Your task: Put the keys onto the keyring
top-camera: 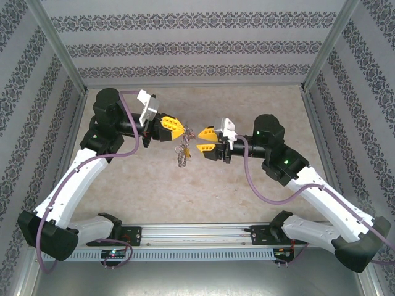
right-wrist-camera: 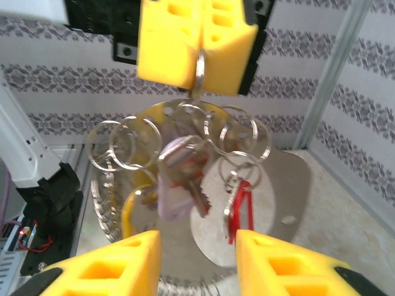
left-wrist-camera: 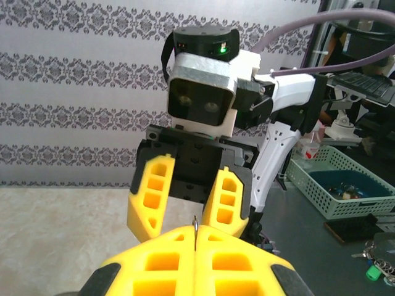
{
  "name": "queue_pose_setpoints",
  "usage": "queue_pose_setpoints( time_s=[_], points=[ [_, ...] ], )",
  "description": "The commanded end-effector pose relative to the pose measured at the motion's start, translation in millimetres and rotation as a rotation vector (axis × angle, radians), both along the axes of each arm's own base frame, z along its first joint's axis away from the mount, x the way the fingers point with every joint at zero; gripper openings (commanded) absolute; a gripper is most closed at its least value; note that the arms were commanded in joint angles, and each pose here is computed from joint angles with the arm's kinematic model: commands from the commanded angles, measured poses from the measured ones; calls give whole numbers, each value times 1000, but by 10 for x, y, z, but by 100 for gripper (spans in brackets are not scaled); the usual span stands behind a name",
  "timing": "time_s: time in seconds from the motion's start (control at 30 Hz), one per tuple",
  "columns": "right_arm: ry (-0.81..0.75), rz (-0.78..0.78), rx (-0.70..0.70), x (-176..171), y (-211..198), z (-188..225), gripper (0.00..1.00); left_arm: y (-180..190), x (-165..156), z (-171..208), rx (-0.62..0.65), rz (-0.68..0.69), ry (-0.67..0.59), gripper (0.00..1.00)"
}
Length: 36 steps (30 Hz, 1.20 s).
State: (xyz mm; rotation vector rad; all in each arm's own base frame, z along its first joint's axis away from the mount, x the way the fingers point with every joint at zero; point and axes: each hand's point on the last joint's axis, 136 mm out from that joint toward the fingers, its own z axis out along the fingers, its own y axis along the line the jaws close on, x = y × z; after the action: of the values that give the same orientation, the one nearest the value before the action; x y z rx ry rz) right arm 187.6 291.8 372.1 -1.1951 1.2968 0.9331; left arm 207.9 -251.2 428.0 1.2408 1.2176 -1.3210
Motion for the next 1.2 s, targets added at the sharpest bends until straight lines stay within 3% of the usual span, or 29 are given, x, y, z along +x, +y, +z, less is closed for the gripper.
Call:
queue_pose_setpoints(
  time_s=[0.0,0.3,0.53,0.77,1.07,1.17],
  points=[
    [-52,97,83,-209,59,182,32,40,-70,144,-32,-34,-61,0],
    [-42,94,76,-115,224,190,20,46,-44,128,-33,-27,-57,0],
    [-50,91,78,-92,286,216,19,65,-42,127,-33,-22,-60,0],
    [-50,58,82,0,331,237,28,65,-50,128,-39,-28,-61,0],
    [-50,43,84,59,374,264,28,73,-63,138,-42,-28,-63,0],
    [-53,34,80,81,380,265,24,72,-68,138,-42,-29,-63,0]
  ],
)
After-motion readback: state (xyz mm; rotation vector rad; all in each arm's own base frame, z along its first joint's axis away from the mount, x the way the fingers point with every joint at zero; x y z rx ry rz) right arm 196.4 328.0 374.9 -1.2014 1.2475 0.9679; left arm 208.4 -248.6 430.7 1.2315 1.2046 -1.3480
